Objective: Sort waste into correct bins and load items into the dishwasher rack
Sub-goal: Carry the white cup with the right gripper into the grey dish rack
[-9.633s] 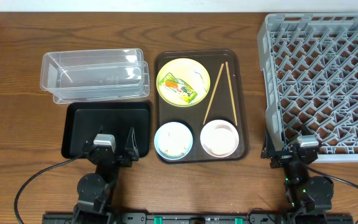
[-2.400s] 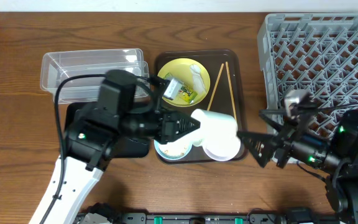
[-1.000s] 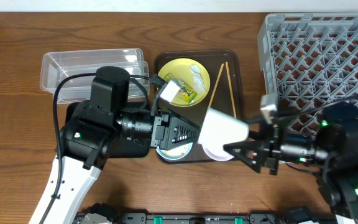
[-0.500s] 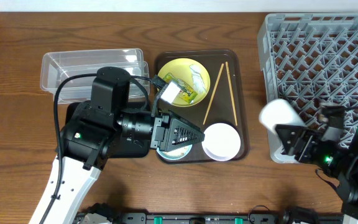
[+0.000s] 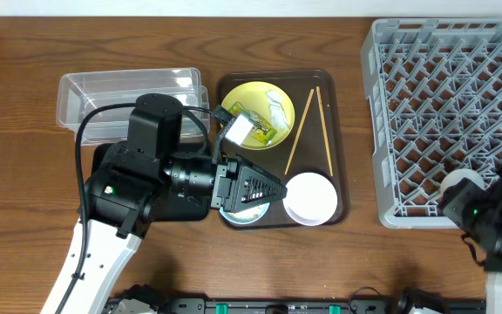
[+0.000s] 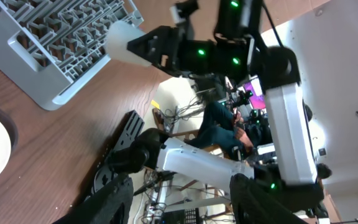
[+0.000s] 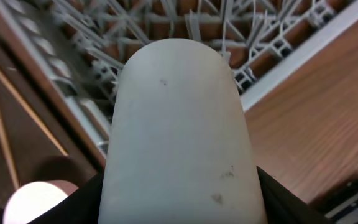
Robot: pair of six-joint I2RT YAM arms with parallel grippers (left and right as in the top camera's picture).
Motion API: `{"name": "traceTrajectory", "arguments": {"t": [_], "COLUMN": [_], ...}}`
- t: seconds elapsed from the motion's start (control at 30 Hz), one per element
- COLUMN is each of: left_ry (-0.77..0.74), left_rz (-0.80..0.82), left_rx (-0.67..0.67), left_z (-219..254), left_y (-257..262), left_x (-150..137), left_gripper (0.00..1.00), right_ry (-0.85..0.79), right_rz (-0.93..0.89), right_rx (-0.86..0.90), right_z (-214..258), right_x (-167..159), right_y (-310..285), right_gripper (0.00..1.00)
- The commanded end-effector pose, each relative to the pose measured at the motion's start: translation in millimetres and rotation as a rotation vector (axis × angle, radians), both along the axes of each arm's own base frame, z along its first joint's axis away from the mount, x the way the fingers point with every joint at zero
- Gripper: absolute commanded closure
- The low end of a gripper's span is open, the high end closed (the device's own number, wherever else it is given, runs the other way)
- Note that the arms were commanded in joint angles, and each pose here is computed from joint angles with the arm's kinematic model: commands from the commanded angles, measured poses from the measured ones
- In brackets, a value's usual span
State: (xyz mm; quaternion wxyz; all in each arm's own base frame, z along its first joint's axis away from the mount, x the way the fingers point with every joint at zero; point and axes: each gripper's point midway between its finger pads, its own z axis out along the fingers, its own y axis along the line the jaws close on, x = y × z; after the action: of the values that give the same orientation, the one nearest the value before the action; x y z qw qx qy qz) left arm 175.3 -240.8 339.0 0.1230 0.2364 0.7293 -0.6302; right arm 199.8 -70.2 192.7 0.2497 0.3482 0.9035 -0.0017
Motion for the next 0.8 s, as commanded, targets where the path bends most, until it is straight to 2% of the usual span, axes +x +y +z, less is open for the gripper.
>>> {"name": "traceTrajectory", "arguments": {"t": [0.0,0.17,0.37,0.53,0.77], "left_ry": [-0.027,-0.027,-0.027,-0.026,-0.027], "left_rz": [-0.016,-0.016,-0.016,-0.016,-0.016], "left_rx": [-0.019,-0.019,-0.019,-0.019,-0.019], "left_z": [9,9,9,9,9], "left_y": [0,0,0,0,0], "left_x": [-4,-4,-4,-4,-4], "left_gripper": [0.46,0.47,0.47,0.47,0.47], "right_ry": [0.049,0.119,0.208,0.247,0.291], "right_rz": [0.016,0.127,0.191,0.189,0.191], "right_rx": [0.058,0.169,0.189,0.185,0.214], "right_z": [-11,-32,-53,-66,-72], "right_x": [9,25,33,42,36], "right_y": [4,22,31,31,35], "right_gripper": [0.49,0.49,0.49,0.49,0.45]}}
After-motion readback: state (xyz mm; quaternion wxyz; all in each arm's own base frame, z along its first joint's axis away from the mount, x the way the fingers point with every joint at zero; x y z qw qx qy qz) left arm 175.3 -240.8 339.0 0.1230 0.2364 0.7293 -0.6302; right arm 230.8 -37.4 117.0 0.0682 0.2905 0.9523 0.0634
